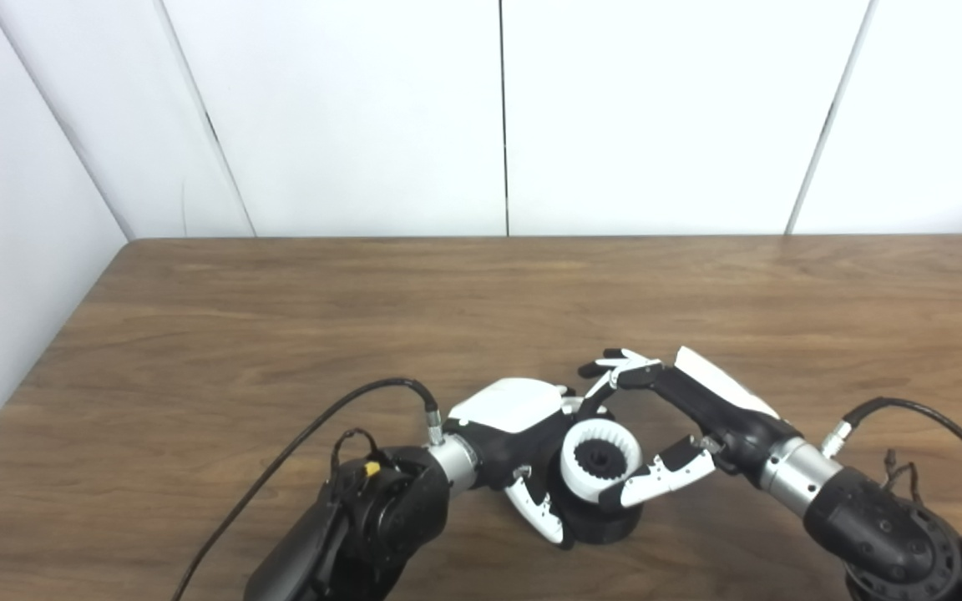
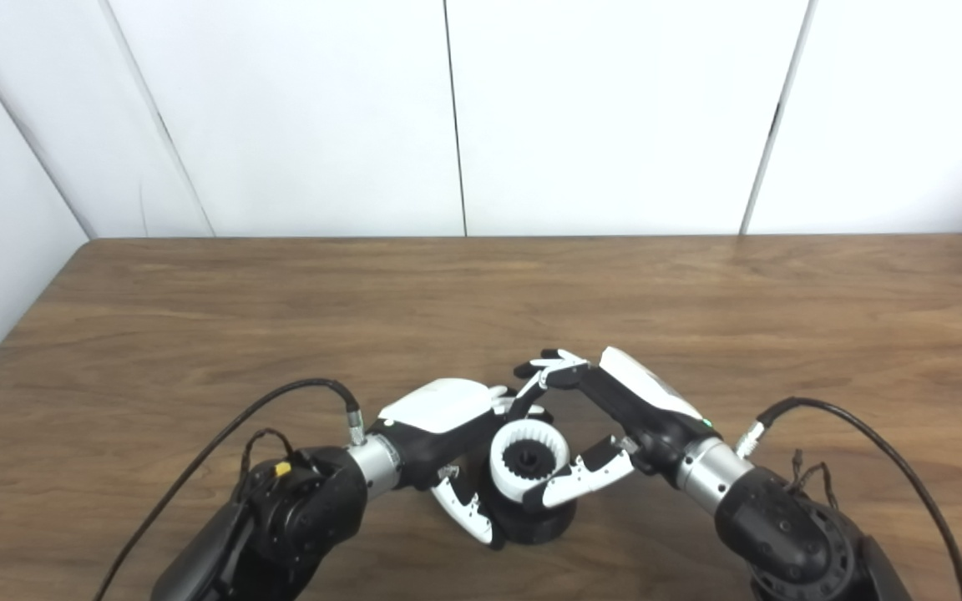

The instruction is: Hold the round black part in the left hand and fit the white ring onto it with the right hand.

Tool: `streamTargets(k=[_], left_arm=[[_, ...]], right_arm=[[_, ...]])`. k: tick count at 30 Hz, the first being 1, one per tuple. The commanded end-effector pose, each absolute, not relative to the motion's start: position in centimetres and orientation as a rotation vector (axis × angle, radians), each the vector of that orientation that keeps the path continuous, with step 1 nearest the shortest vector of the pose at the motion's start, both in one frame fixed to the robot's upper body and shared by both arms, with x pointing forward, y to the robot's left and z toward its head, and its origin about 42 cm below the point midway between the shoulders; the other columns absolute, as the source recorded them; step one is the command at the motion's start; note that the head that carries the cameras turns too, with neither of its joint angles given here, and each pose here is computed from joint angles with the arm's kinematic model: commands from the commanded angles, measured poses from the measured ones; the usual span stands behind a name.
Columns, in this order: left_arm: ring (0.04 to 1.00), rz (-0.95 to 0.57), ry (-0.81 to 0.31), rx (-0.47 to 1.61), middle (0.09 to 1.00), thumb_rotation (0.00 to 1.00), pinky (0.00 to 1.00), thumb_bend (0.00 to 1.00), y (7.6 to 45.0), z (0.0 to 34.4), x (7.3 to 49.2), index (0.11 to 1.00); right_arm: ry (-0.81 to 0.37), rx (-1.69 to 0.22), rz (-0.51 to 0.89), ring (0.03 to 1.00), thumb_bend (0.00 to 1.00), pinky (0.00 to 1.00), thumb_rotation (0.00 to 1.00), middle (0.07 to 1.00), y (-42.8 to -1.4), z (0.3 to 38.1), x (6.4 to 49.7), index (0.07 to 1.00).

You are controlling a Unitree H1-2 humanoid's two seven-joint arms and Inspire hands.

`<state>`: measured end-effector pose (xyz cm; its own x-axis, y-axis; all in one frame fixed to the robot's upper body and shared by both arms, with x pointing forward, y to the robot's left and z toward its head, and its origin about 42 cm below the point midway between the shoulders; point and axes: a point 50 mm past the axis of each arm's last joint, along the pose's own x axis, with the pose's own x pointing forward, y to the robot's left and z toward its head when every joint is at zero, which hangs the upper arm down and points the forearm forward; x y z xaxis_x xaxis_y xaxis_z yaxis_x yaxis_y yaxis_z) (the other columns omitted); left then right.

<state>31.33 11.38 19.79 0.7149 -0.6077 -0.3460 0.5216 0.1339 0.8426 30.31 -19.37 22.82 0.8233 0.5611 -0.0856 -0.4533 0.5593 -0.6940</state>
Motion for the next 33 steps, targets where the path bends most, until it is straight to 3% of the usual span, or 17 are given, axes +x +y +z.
streamTargets(k=[1,14,15,17,28,33], left_arm=[[1.000,-0.850,-0.094,1.169,0.956,0.18,0.91,0.85,10.97,19.93,31.09,0.895],[1.000,-0.842,-0.083,1.176,0.957,0.18,0.92,0.86,11.13,20.12,31.09,0.863],[1.000,-0.841,-0.083,1.174,0.955,0.18,0.91,0.86,11.17,20.14,31.08,0.841],[1.000,-0.839,-0.084,1.169,0.953,0.18,0.90,0.87,11.25,20.15,31.07,0.810],[1.000,-0.840,-0.072,1.160,0.951,0.21,0.92,0.94,11.61,20.13,31.13,0.850],[1.000,-0.839,-0.056,1.152,0.952,0.20,0.93,0.97,11.61,20.16,31.17,0.809]], right_arm=[[-0.249,-0.783,0.582,0.970,0.52,0.88,0.16,0.862,-19.01,24.60,30.95,0.490],[-0.238,-0.806,0.597,0.964,0.52,0.86,0.17,0.861,-19.13,24.52,30.86,0.495],[-0.234,-0.804,0.598,0.963,0.69,0.86,0.25,0.862,-19.13,24.51,30.86,0.566],[-0.228,-0.802,0.602,0.965,0.86,0.86,0.33,0.867,-19.13,24.52,30.85,0.639],[-0.211,-0.796,0.613,0.971,0.94,0.87,0.36,0.874,-19.23,24.34,30.98,0.656],[-0.208,-0.798,0.614,0.971,0.96,0.87,0.36,0.877,-19.27,24.41,30.98,0.666]])
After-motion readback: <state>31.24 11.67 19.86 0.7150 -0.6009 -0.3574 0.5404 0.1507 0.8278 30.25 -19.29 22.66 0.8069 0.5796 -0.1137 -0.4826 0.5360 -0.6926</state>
